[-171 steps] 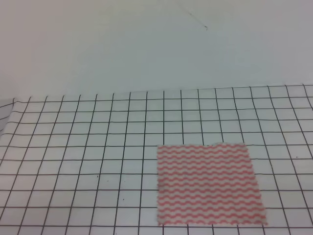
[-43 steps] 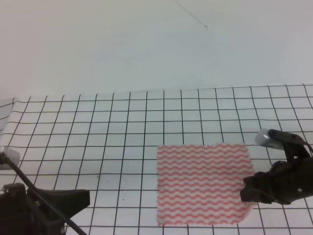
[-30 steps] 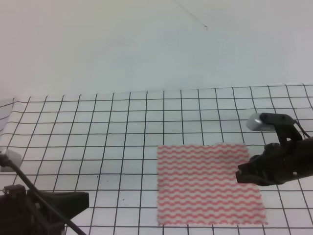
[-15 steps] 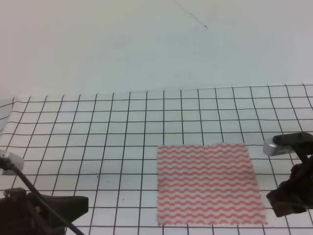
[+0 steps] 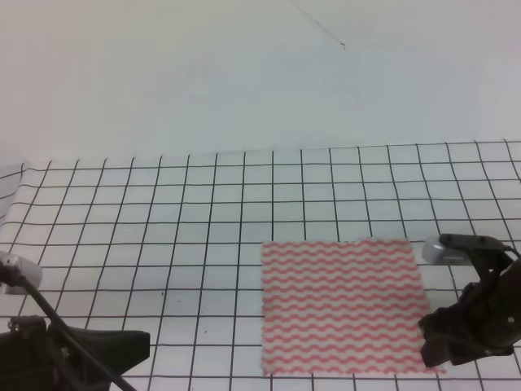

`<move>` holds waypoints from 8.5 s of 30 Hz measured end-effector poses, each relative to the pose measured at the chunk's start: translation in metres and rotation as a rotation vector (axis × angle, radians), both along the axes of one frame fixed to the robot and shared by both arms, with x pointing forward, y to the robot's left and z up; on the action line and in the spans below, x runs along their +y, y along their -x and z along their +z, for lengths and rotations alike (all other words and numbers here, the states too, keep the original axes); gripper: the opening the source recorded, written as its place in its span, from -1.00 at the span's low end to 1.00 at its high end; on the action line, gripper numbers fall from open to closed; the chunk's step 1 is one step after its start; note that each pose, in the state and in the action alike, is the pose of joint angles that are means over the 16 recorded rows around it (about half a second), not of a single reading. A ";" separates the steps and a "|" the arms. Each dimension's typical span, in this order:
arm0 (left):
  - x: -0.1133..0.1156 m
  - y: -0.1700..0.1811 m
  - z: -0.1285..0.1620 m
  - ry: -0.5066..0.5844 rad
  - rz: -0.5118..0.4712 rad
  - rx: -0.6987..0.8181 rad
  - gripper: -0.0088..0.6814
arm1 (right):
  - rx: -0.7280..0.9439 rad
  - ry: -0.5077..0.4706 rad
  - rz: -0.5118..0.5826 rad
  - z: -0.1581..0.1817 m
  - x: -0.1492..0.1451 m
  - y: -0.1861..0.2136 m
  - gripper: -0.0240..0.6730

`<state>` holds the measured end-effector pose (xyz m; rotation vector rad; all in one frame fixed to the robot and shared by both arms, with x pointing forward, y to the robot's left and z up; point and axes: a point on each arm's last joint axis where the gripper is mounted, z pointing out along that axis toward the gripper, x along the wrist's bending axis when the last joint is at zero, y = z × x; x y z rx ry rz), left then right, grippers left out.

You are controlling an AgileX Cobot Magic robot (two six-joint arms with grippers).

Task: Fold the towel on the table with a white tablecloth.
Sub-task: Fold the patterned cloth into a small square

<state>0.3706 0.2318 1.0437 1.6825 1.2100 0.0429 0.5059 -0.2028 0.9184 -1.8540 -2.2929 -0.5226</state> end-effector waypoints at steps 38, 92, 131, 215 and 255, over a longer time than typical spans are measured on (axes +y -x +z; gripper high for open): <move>0.000 0.000 0.000 0.006 0.004 0.008 -0.98 | -0.031 -0.099 0.047 0.002 0.012 -0.018 -0.91; 0.002 0.001 -0.003 -0.022 0.021 0.045 -0.98 | -0.359 -0.043 0.058 0.025 0.003 -0.104 -0.31; -0.010 -0.142 -0.015 0.006 0.015 0.081 -0.98 | -0.420 -0.071 0.681 0.045 0.065 -0.115 -0.93; -0.017 -0.149 -0.017 0.054 -0.082 0.092 -0.98 | -0.160 0.221 0.796 0.006 0.098 -0.143 -0.93; -0.018 -0.148 -0.016 0.058 -0.103 0.087 -0.98 | -0.147 0.261 0.744 0.017 0.073 -0.150 -0.93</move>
